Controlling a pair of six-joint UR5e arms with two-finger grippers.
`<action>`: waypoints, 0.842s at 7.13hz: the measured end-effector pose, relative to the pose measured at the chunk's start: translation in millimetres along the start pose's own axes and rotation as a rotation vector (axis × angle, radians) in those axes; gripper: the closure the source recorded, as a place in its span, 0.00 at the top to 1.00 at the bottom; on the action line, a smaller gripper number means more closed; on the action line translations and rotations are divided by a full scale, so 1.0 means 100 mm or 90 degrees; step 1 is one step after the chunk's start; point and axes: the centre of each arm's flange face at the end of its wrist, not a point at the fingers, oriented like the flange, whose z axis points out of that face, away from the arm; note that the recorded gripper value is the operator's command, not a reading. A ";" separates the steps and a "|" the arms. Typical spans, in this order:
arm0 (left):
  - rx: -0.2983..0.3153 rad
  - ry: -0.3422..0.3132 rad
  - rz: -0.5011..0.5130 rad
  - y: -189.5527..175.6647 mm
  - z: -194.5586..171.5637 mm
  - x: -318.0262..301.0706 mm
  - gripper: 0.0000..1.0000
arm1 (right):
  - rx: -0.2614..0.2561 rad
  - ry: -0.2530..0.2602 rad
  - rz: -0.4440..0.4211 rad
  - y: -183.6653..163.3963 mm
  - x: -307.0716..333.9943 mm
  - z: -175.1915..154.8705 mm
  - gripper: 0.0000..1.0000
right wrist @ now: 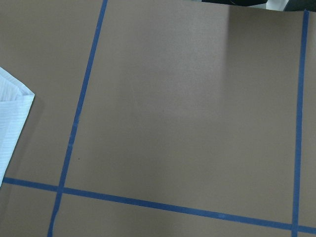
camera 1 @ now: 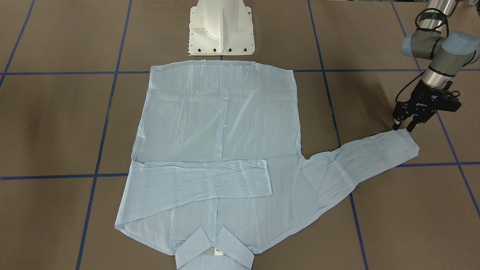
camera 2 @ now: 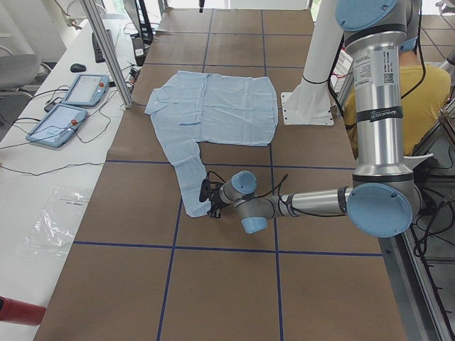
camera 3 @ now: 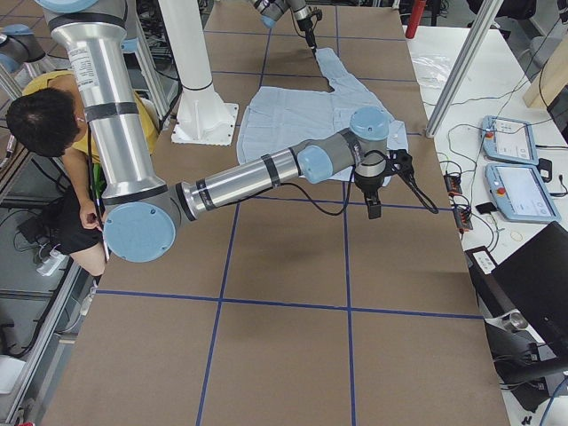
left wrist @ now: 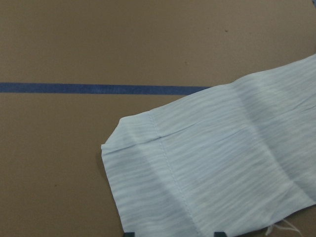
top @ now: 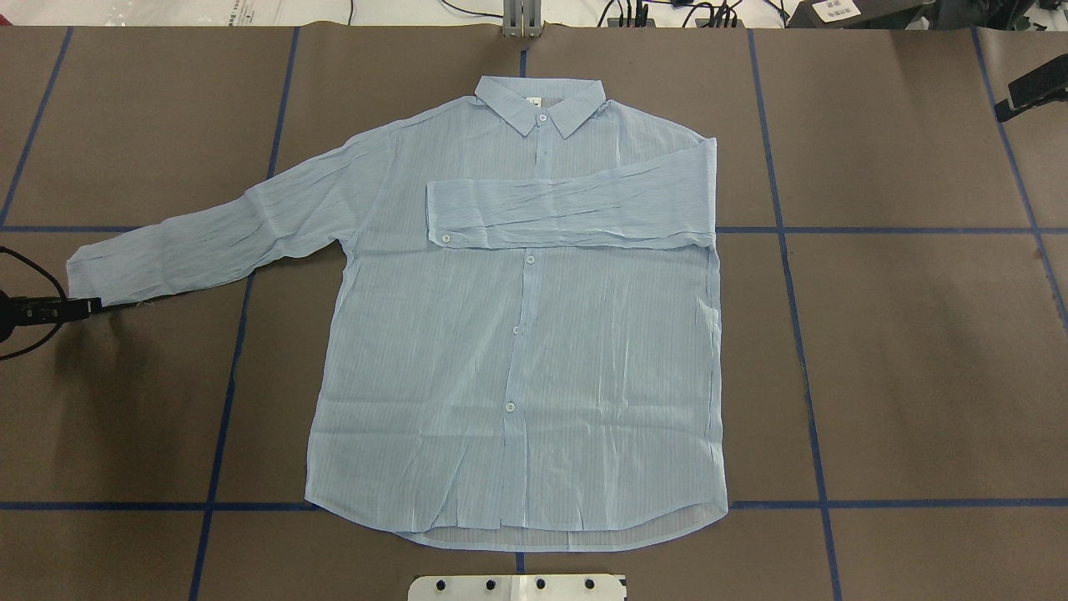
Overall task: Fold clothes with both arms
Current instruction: 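Grasp the cuff of the sleeve nearest the left gripper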
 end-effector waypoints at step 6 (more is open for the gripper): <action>0.000 0.020 0.067 -0.07 -0.22 0.04 0.00 | 0.000 -0.001 0.001 0.02 0.00 -0.01 1.00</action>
